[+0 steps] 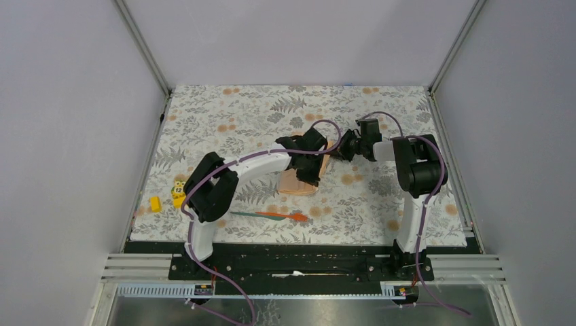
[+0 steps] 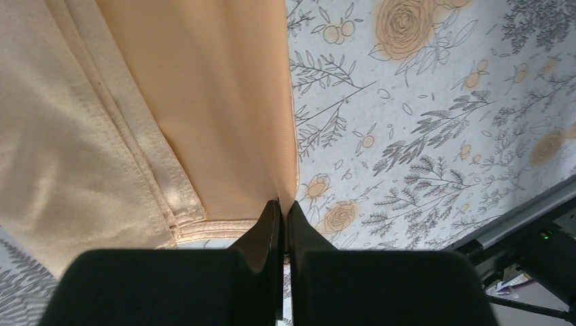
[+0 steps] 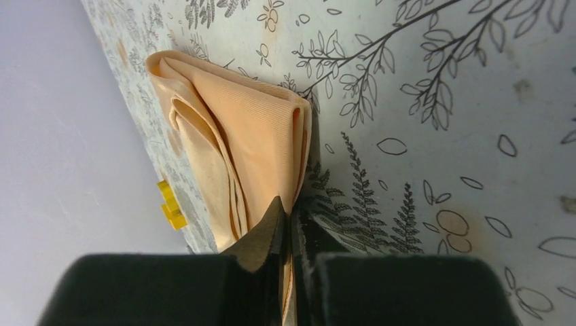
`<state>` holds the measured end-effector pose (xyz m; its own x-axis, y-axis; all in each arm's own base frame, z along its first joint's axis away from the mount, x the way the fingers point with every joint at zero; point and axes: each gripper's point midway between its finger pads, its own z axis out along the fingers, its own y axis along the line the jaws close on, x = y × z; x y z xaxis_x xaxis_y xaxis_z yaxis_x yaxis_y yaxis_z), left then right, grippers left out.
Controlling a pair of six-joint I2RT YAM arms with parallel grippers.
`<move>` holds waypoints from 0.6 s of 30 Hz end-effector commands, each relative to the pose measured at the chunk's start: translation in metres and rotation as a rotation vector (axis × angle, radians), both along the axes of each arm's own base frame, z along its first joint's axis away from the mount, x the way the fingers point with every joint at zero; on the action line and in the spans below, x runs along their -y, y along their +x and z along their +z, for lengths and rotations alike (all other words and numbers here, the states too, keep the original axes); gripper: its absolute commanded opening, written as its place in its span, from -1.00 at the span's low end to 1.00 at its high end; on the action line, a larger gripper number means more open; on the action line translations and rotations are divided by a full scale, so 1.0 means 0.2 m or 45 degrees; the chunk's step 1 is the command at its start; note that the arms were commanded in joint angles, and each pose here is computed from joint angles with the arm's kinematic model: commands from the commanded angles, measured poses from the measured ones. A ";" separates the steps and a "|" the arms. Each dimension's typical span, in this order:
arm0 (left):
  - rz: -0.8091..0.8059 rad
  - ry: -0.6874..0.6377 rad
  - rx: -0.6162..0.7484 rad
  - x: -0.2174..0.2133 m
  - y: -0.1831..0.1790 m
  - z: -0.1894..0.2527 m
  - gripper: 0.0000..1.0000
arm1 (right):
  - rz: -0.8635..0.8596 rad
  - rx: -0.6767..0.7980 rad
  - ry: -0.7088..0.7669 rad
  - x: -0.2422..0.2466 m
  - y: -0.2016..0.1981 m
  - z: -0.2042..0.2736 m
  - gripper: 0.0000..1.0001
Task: Fold the napkin into a case and place the utensils inside
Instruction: Pick up the 2/3-rectangle-folded napkin from the center of the board.
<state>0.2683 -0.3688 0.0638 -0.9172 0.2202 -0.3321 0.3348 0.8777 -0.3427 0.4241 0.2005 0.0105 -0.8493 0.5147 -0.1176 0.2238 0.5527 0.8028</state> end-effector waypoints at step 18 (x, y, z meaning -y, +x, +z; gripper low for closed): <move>0.004 -0.488 -0.038 0.28 -0.08 0.08 -1.00 | 0.032 0.120 -0.267 0.17 0.04 0.22 -1.00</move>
